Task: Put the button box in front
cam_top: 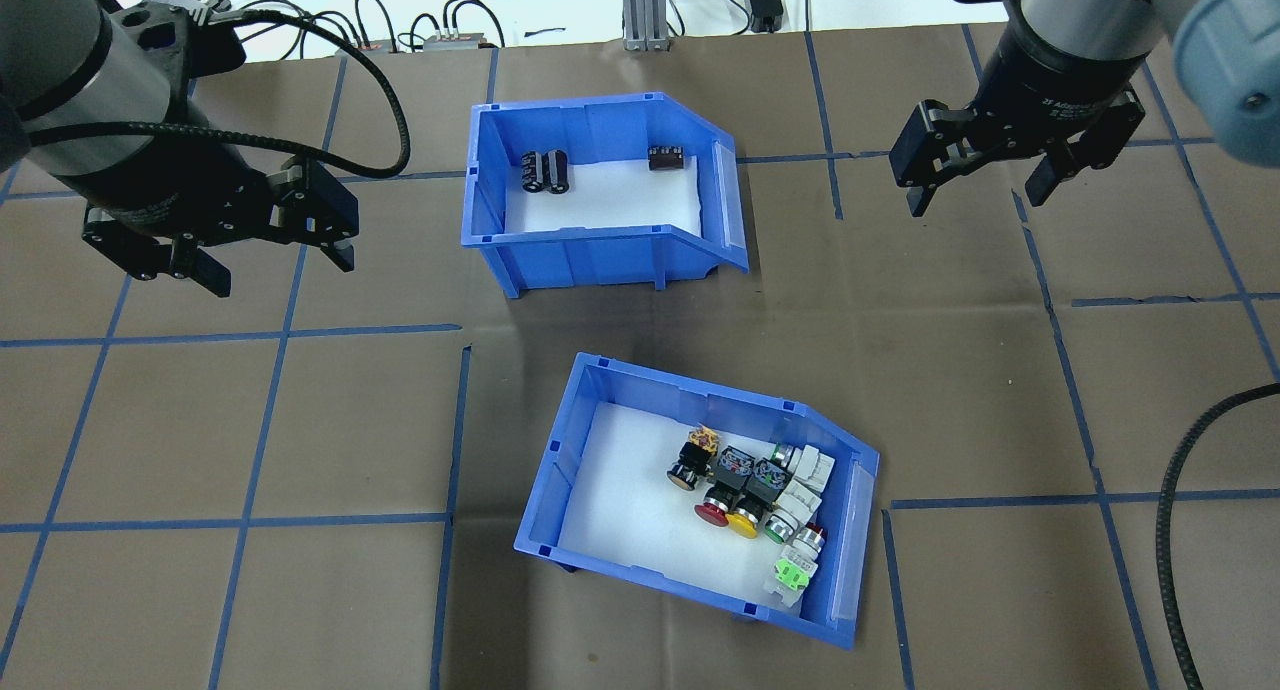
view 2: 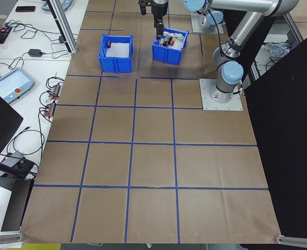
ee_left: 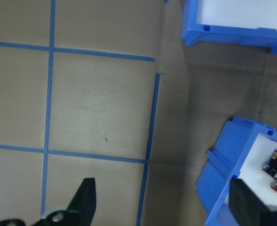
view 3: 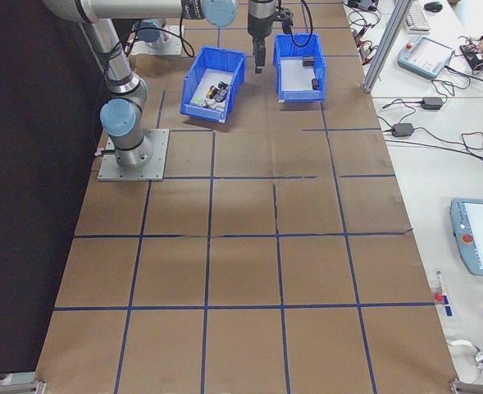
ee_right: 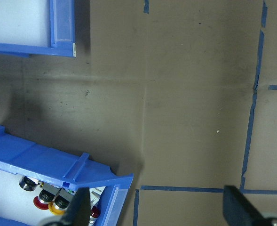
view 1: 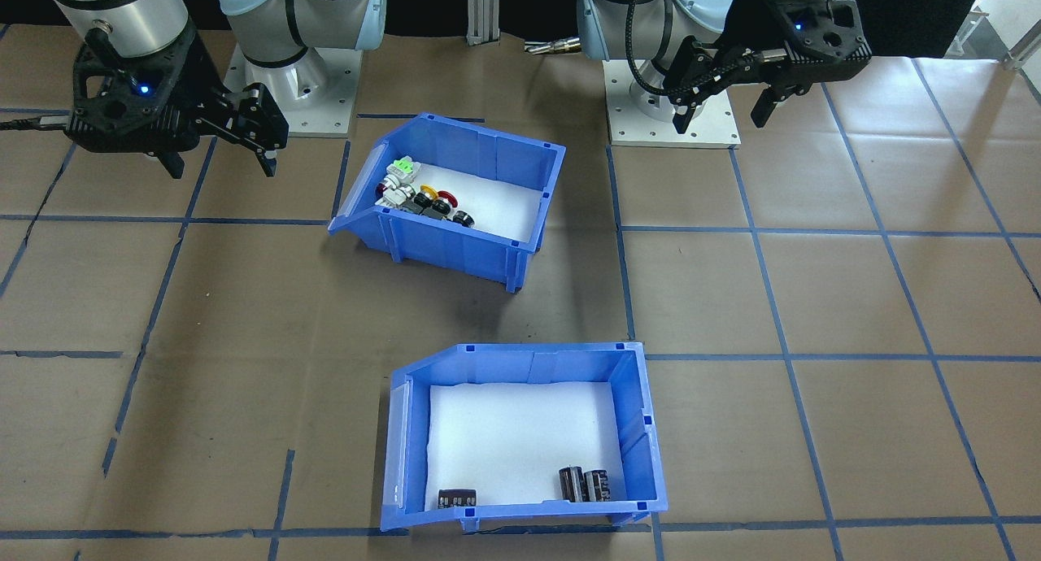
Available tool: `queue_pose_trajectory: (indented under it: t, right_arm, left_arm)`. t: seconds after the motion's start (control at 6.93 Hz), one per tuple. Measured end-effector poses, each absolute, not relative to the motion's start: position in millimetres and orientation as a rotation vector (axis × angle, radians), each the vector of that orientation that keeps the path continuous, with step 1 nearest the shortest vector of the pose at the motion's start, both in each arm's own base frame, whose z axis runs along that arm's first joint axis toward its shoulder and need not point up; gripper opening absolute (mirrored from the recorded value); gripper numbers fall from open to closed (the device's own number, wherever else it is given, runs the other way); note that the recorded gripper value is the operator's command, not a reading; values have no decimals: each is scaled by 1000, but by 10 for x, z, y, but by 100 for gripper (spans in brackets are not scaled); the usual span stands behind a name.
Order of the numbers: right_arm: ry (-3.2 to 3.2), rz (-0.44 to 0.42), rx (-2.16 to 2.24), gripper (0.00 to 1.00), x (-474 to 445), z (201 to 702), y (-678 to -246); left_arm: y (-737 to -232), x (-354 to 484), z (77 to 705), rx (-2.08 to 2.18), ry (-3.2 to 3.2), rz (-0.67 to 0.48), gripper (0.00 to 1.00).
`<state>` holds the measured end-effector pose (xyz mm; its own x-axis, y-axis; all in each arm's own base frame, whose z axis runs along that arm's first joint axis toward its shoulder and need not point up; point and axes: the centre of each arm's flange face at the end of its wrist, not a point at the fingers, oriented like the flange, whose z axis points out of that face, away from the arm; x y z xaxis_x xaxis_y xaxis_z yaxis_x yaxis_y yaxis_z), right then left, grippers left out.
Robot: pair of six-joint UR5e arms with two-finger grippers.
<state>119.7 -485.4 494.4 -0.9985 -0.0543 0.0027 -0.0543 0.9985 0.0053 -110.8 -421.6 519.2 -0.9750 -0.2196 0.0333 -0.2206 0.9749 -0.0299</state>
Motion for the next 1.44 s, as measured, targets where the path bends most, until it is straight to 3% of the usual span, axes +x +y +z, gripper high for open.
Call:
queue_pose_trajectory:
  t: [0.72,1.44]
  right_arm:
    - [-3154,15,100,100,1200,5007,-5332]
    - [-3047,67,917,100,1378,5001,-6047]
  left_arm:
    - [-4135,-1352,5088,777,-2997,-13,100]
    - [-3442,-2201,4693,1428,-2799,-126,100]
